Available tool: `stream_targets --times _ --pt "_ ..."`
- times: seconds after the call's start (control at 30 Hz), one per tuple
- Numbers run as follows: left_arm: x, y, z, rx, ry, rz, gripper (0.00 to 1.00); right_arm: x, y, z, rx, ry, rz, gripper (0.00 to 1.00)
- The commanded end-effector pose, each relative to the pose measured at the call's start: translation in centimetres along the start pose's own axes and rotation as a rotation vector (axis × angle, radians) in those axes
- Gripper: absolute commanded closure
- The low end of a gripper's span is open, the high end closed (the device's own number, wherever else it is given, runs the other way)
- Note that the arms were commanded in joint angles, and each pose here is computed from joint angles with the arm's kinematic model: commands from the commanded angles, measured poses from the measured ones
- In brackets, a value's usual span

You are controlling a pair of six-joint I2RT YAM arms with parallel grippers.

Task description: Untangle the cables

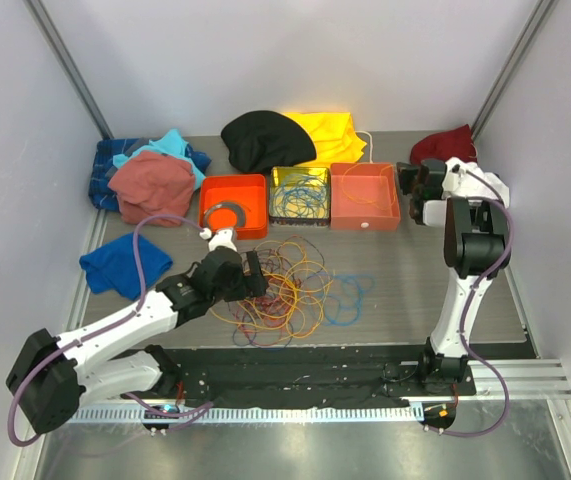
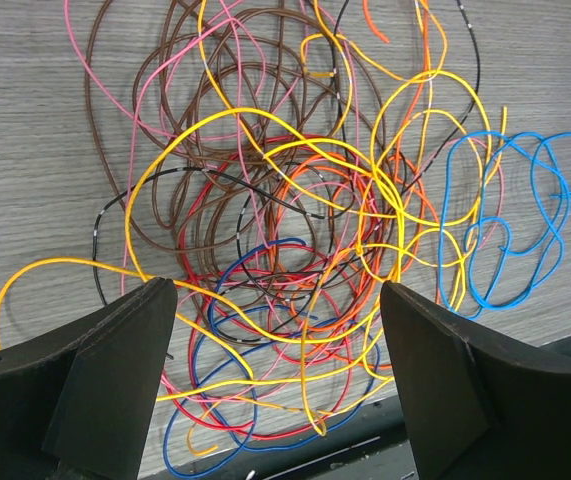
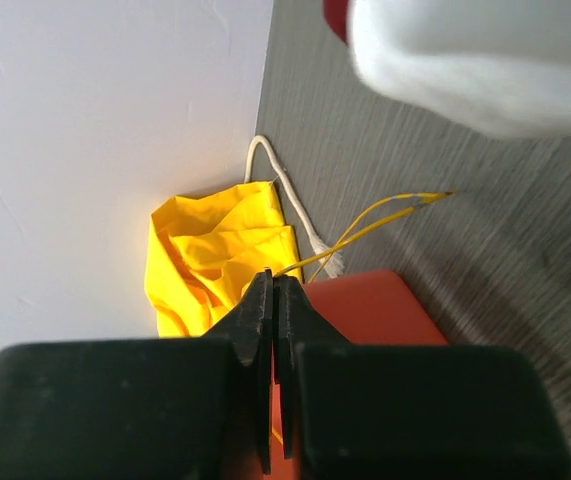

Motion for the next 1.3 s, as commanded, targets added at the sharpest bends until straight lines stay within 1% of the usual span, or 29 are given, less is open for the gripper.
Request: stream_targets --times 0.0,0.17,0.2,0.23,0.27,0.33,0.37,0.4,0.47,0.57,0.7,1.0,1.27 --pt "1.0 1.3 -1.1 0.027 -0.054 -0.056 0.12 2.7 1.8 7.2 0.107 0.156 -0.039 0.99" --pt "1.3 1.0 -1.0 0.041 -0.071 -0.05 0.12 6.7 1.3 12.7 0.259 0.249 -0.04 0.99" --pt "1.5 1.0 -1.0 0.047 -0.077 -0.053 0.12 7.1 1.3 13.0 0.28 0.238 -0.032 0.99" --pt "1.5 0.9 -1.0 0.053 -0.081 -0.05 0.13 8.1 1.8 14.3 0.295 0.255 -0.04 0.99" --pt "1.6 0.8 -1.0 0.056 -0.083 -0.05 0.13 8.9 0.3 15.9 0.323 0.286 -0.018 0.99" --pt "1.8 0.7 -0.8 0.067 -0.092 -0.053 0.13 10.0 -0.4 16.7 0.407 0.27 0.005 0.99" --pt "1.9 0.6 -0.7 0.07 -0.095 -0.055 0.13 11.0 -0.7 18.6 0.435 0.292 -0.006 0.99" --pt "2.0 0.6 -0.6 0.073 -0.097 -0.056 0.14 11.4 -0.9 18.3 0.496 0.26 0.004 0.99" --pt "2.3 0.4 -0.4 0.083 -0.104 -0.057 0.13 12.6 -1.0 19.6 0.529 0.265 -0.007 0.99" --pt "2.6 0.3 -0.3 0.094 -0.118 -0.057 0.14 13.5 -1.8 19.1 0.567 0.236 0.019 0.99" --pt "2.9 0.1 -0.2 0.098 -0.132 -0.059 0.14 14.1 -2.3 17.9 0.581 0.213 0.038 0.99" --pt "3.1 -0.2 0.2 0.109 -0.13 -0.063 0.15 12.3 -3.9 14.4 0.631 0.152 0.086 0.99" --pt "2.9 -0.2 0.2 0.106 -0.12 -0.059 0.15 11.9 -6.7 8.9 0.745 0.049 0.158 0.99"
Point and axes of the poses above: each gripper's point midway between its finger pads, its own x axis back along the fingers, its own z axis along the line the jaws close on, y = z × x, the point moved 5 cm from there along x, back along the fingers, and after that the axes turned 4 degrees about x, right-handed, at the moved point
